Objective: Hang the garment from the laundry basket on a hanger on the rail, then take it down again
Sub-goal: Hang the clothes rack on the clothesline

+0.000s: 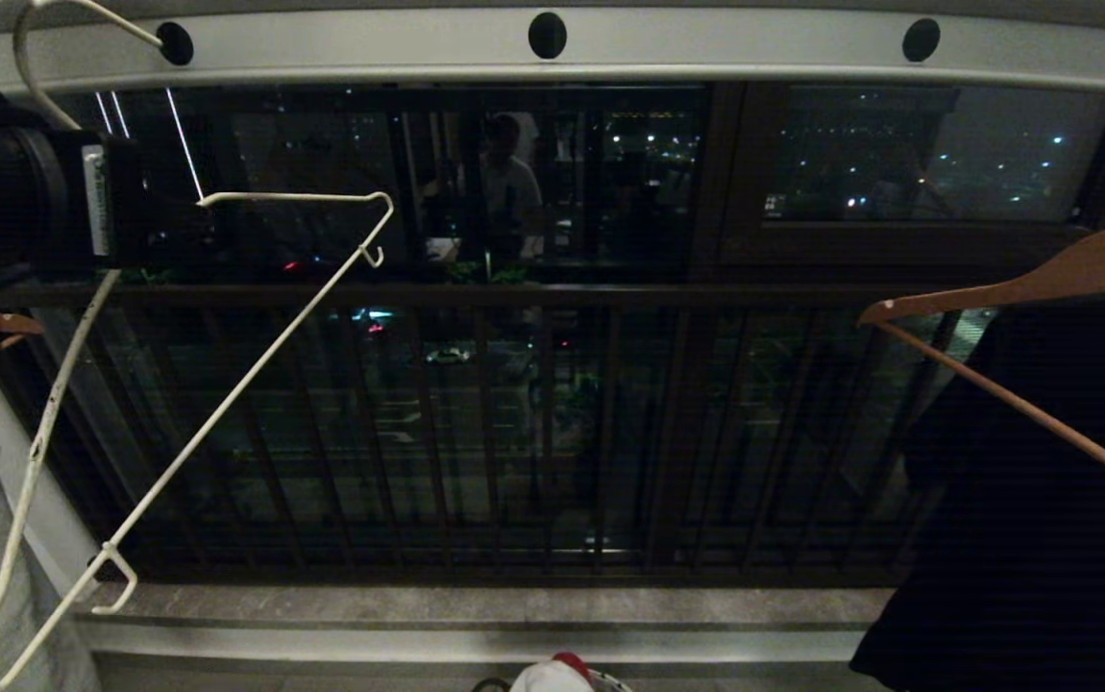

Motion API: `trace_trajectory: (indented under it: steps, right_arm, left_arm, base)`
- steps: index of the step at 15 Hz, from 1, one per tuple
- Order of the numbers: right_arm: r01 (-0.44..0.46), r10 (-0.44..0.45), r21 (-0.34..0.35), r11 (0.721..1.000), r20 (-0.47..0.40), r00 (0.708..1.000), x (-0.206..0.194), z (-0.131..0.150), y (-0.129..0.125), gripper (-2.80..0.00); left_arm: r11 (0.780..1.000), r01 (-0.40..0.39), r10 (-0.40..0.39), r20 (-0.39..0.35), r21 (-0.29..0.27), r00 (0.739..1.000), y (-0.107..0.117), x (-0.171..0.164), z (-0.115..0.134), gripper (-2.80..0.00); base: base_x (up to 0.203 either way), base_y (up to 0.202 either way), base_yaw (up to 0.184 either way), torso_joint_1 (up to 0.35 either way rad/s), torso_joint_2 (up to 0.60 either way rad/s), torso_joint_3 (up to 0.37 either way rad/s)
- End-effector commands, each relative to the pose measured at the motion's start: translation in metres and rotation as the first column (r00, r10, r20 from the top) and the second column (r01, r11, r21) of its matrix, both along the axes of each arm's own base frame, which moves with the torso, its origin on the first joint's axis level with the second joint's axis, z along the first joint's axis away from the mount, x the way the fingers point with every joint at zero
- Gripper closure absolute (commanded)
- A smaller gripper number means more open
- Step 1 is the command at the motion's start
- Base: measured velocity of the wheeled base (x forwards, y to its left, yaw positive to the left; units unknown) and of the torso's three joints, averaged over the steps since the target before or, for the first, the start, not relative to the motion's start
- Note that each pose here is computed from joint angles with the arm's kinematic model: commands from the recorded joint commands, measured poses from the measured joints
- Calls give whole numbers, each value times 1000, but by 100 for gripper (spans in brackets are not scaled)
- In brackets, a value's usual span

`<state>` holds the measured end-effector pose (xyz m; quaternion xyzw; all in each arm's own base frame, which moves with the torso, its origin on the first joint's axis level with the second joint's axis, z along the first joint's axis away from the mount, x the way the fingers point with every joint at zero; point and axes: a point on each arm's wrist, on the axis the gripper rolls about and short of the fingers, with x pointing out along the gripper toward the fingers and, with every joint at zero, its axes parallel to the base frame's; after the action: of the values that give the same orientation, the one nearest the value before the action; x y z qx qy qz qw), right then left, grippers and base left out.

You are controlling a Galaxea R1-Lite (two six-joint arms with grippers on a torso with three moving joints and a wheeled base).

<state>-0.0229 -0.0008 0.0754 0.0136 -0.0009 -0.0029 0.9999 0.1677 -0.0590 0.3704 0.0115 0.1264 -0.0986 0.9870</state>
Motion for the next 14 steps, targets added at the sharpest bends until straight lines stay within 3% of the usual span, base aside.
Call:
trace_trajectory:
  steps: [1, 14]
  right_arm:
    - [0, 0, 0, 1000, -3, 1000, 0, 0, 0, 0]
    - [0, 0, 0, 1000, -3, 1000, 0, 0, 0, 0]
  left_arm:
    - [1000, -5, 5, -13, 5, 1000, -5, 14, 0, 0]
    - [998, -23, 26, -54, 55, 998, -9, 47, -8, 0]
  base:
    - [0, 0, 0, 0, 0, 0]
    - [0, 0, 0, 0, 0, 0]
